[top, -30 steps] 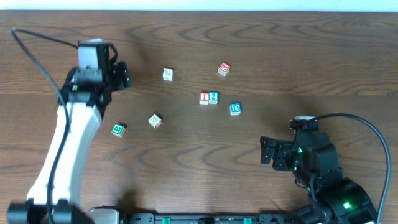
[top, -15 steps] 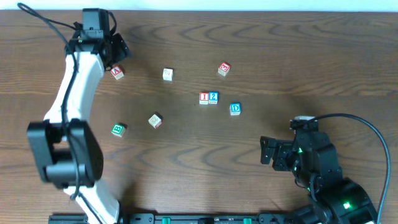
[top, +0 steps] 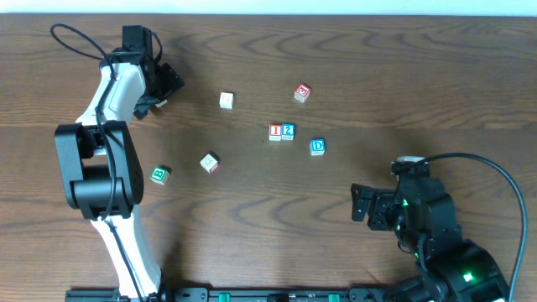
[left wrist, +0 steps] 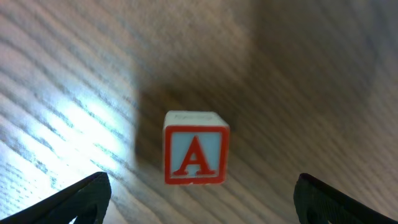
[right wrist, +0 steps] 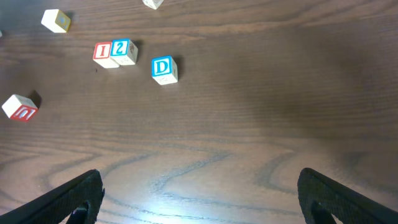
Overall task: Spell out Ai2
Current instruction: 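Reach the left gripper forward to the red 'A' block, then lower the left gripper over the red 'A' block and close on it, then lift and carry the red 'A' block toward the red 'I' block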
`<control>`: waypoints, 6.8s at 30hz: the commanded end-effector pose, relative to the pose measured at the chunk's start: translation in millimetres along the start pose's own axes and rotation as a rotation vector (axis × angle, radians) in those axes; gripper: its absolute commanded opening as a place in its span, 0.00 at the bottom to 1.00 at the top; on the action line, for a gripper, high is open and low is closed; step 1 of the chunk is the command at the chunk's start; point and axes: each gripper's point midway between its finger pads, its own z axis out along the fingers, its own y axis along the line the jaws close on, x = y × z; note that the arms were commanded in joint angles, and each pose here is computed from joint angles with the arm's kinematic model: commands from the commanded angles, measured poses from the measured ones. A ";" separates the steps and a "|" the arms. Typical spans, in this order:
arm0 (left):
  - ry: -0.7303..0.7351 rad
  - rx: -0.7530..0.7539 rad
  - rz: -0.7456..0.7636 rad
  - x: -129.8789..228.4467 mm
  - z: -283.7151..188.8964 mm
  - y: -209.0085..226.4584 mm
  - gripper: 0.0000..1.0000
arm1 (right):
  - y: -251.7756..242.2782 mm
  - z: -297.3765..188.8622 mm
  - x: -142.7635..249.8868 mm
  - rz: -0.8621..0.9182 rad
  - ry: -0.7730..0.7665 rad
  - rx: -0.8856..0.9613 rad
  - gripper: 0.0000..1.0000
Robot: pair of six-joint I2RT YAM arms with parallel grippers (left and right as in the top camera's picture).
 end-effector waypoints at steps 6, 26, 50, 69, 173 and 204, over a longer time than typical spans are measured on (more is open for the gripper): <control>-0.002 0.038 -0.043 -4.7 -2.4 -9.6 0.95 | -1.9 0.1 -0.3 0.008 -0.004 0.004 0.99; -0.022 0.043 -0.042 -10.2 -2.4 -10.2 0.95 | -1.8 0.1 -0.2 0.008 -0.004 0.004 0.99; -0.029 -0.013 -0.044 -9.2 -1.8 1.0 0.66 | -1.9 0.1 -0.3 0.008 -0.004 0.004 0.99; -0.033 -0.055 -0.057 -8.4 1.0 10.8 0.63 | -1.9 0.1 -0.3 0.008 -0.004 0.004 0.99; -0.176 0.142 0.130 -21.4 -100.6 -49.5 0.06 | -1.9 0.1 -0.3 0.008 -0.004 0.004 0.99; 0.099 0.116 0.764 192.3 -48.2 -147.2 0.06 | -1.8 0.0 -0.3 0.008 -0.004 0.004 0.99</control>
